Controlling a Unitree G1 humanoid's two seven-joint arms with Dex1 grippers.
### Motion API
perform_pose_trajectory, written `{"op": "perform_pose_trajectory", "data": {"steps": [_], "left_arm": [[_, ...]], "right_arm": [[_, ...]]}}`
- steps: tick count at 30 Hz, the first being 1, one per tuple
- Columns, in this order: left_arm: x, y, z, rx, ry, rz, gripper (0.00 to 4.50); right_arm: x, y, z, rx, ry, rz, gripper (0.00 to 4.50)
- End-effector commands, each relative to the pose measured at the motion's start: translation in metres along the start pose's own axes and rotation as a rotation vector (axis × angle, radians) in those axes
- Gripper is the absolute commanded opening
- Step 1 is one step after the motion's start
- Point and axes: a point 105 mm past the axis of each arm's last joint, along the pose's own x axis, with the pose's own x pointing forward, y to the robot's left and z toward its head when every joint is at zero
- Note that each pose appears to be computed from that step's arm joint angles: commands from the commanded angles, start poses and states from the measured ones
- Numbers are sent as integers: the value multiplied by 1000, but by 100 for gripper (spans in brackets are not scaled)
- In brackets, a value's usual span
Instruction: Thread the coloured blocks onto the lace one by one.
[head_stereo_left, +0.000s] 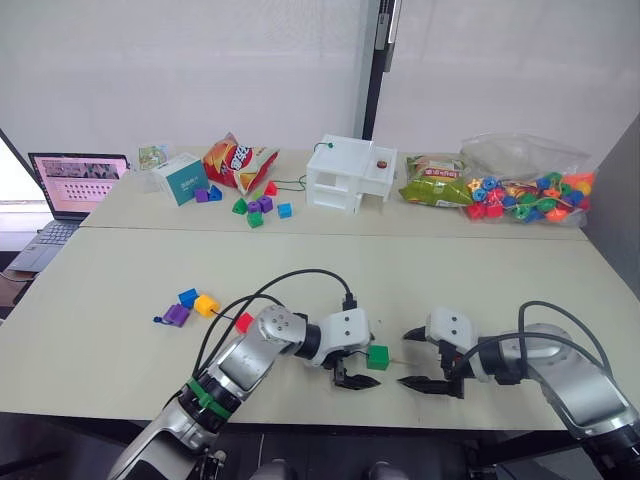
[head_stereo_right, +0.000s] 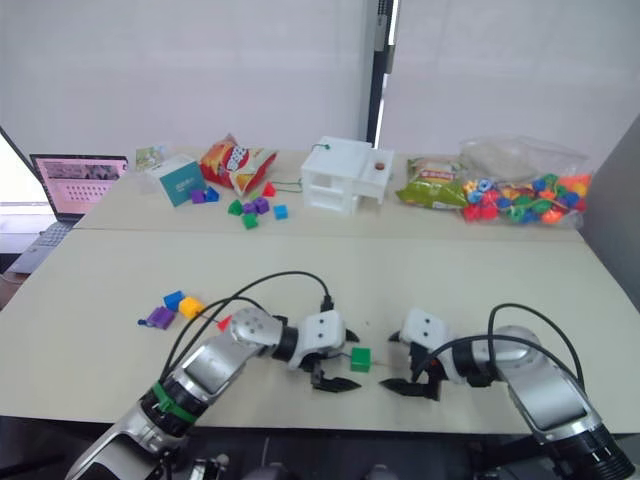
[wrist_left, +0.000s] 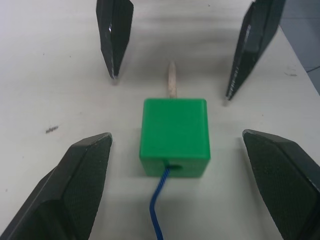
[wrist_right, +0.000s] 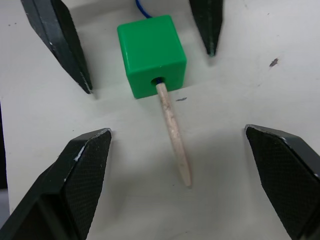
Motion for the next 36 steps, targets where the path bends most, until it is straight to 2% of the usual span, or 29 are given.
{"op": "perform_pose_trajectory", "data": {"steps": [1,4,11,14,17,25,28,33,36], "left_arm": [[4,3,5,35,-2,0,440],[8,4,7,34,-10,-4,357],[12,4,5,37,1,-11,125],[11,3,6,38,-2,-18,121],[10,2,6,41,-3,-25,121],[2,3,3,42,-1,-28,121],[-10,4,-1,30,-3,-19,121],[-35,6,-14,28,21,-3,121],[-76,10,-48,20,128,21,121]], "right_arm": [[0,-4,8,-41,-17,-28,450],[3,-3,6,-43,-15,-22,450],[4,-3,4,-41,-12,-24,450],[5,-3,4,-41,-18,-20,450],[5,-3,3,-43,-21,-23,379],[1,-7,-3,-54,7,-35,103],[1,-7,0,-61,-3,-32,4],[2,-6,8,-79,-24,-20,0],[4,-4,16,-100,-42,6,0]]}}
